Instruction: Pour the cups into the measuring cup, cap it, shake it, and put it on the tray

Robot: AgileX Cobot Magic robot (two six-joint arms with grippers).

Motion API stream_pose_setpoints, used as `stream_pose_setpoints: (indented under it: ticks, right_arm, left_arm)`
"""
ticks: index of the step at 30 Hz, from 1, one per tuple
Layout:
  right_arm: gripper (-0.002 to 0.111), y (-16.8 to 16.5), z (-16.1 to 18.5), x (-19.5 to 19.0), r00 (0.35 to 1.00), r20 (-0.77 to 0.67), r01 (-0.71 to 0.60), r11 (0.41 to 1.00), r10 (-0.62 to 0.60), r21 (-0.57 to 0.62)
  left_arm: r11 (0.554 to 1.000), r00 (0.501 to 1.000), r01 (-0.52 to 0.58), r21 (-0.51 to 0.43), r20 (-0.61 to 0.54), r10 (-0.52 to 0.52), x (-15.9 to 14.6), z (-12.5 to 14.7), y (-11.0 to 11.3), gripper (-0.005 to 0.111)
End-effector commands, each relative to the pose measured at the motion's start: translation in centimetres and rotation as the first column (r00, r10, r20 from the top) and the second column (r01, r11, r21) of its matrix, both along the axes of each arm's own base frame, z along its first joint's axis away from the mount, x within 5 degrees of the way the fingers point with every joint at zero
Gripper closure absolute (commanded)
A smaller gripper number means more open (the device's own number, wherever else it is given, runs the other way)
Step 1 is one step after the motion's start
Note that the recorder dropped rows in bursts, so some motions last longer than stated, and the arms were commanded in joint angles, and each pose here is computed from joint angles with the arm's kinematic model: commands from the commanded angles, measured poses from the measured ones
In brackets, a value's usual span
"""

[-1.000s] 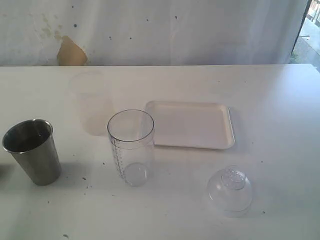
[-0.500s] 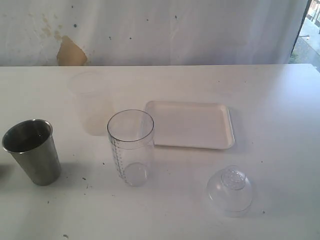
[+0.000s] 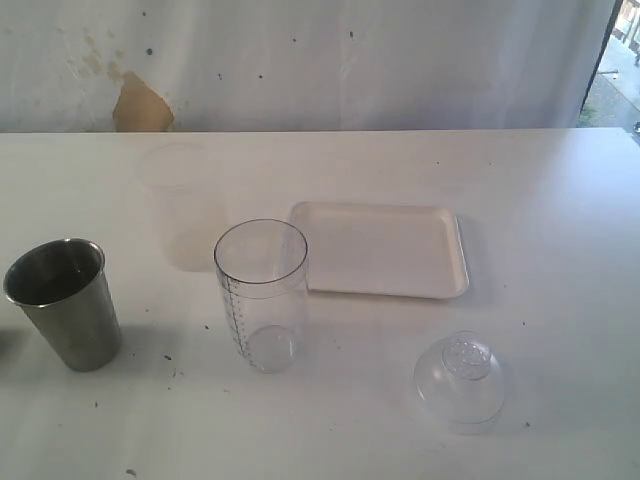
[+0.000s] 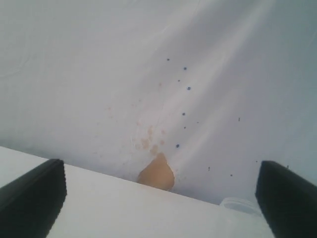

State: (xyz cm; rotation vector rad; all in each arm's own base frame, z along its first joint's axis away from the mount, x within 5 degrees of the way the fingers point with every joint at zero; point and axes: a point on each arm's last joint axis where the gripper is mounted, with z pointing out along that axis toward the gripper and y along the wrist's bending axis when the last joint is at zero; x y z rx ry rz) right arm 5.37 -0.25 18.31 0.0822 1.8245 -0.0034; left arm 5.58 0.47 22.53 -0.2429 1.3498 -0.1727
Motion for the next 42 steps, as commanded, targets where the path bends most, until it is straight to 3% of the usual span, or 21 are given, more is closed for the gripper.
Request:
stream_pose_setpoints:
  ticks: [1, 6, 13, 23, 28, 34, 42]
  right_arm:
    - [0.108, 0.0, -0.1, 0.0, 1.000, 0.003, -0.002, 1.000, 0.002, -0.004]
    - [0.108, 0.0, -0.1, 0.0, 1.000, 0.003, -0.002, 1.000, 0.002, -0.004]
    - [0.108, 0.0, -0.1, 0.0, 1.000, 0.003, -0.002, 1.000, 0.002, -0.004]
    - [0.108, 0.0, -0.1, 0.0, 1.000, 0.003, -0.002, 1.000, 0.002, -0.004]
    - [0.108, 0.0, -0.1, 0.0, 1.000, 0.003, -0.002, 1.000, 0.002, -0.004]
    - [0.108, 0.0, -0.1, 0.0, 1.000, 0.003, -0.002, 1.000, 0.002, -0.004]
    - [0.108, 0.0, -0.1, 0.0, 1.000, 0.003, -0.002, 1.000, 0.002, -0.004]
  left_arm:
    - [1.000, 0.992, -0.004, 0.014, -0.127, 0.006, 1.4, -0.9, 0.1, 0.002]
    - [0.999, 0.948, -0.001, 0.034, -0.319, 0.012, 3.2, -2.4, 0.2, 0.002]
    - [0.998, 0.884, 0.005, 0.061, -0.468, 0.025, 4.9, -4.0, 0.4, 0.002]
    - [0.991, 0.805, -0.124, 0.056, -0.579, 0.134, 6.7, -5.9, 1.7, 0.002]
    - [0.987, 0.763, -0.138, 0.079, -0.627, 0.157, 7.4, -7.0, 1.9, 0.002]
    - [0.992, 0.773, -0.065, 0.106, -0.623, 0.117, 8.5, -7.7, 1.5, 0.002]
    - [0.991, 0.744, -0.049, 0.127, -0.657, 0.121, 9.4, -9.4, 1.6, 0.002]
